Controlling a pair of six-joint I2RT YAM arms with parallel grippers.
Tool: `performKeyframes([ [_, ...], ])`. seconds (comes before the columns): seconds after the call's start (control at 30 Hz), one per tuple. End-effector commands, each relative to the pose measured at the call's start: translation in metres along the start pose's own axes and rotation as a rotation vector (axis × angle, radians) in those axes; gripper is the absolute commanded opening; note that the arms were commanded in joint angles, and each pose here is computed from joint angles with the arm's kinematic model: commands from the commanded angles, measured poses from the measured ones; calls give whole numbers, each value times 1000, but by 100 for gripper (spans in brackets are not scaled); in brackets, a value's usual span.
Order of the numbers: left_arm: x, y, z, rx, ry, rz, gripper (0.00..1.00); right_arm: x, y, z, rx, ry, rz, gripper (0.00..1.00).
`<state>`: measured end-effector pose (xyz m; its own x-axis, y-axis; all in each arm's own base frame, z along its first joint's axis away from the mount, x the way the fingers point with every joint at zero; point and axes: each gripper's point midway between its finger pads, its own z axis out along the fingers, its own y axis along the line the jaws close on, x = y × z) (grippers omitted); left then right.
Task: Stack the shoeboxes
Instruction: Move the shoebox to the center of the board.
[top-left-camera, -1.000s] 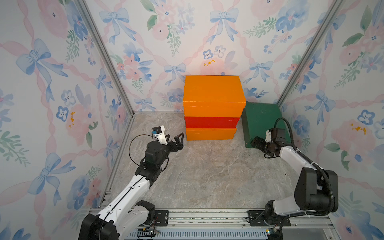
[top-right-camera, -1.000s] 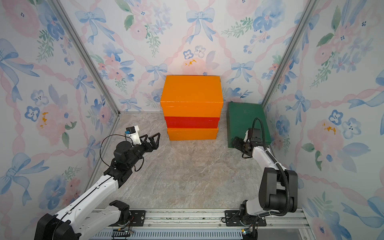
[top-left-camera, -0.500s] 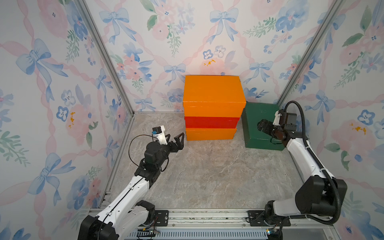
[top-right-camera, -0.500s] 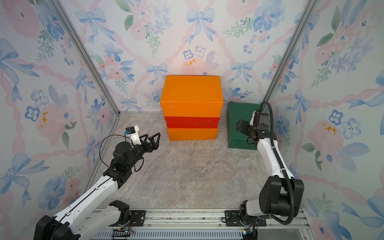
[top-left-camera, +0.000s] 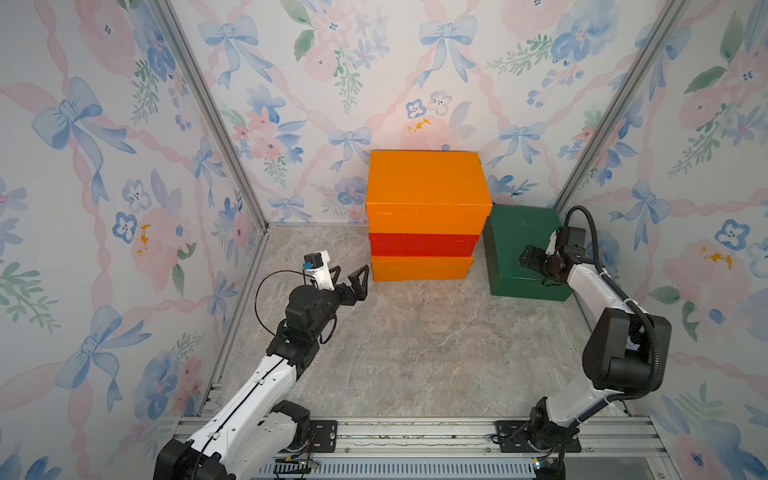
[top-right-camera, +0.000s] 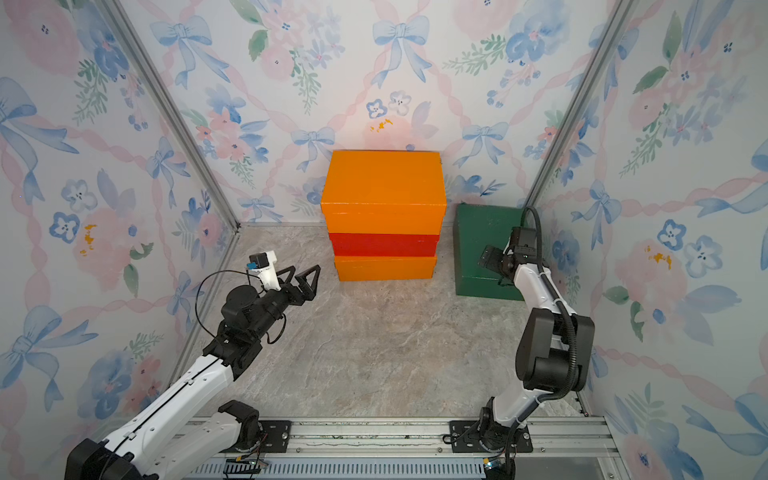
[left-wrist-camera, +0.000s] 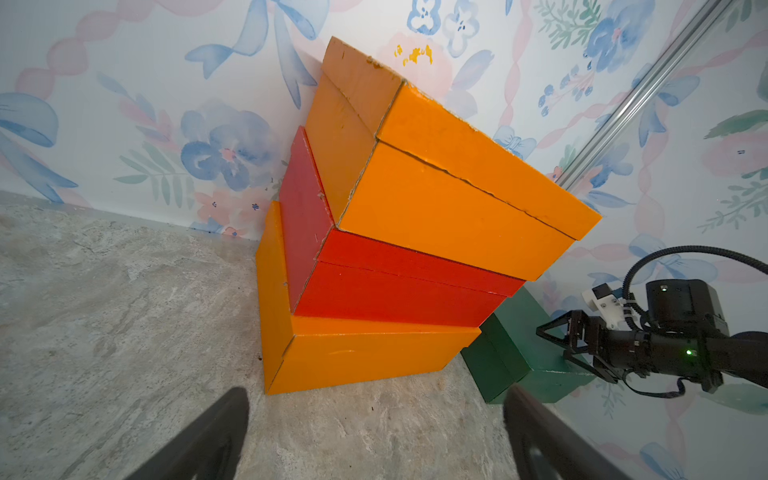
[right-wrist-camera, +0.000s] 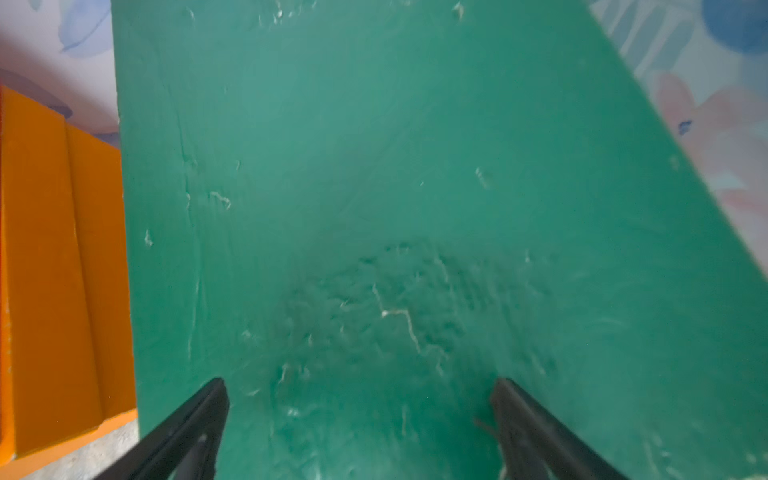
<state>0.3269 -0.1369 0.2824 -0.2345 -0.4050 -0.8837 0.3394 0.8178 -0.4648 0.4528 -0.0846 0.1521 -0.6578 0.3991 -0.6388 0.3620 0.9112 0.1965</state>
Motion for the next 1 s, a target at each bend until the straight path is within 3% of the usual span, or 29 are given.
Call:
performKeyframes([
  [0.0, 1, -3, -1, 18, -2, 21, 98, 8, -5, 8, 29, 35, -26, 99],
  [0.7, -7, -5, -7, 19, -33, 22, 98, 102, 10, 1, 43, 198, -144, 99],
  [0.97, -12, -8, -10, 25, -50, 19, 98, 120, 21, -4, 0, 231, -159, 99],
])
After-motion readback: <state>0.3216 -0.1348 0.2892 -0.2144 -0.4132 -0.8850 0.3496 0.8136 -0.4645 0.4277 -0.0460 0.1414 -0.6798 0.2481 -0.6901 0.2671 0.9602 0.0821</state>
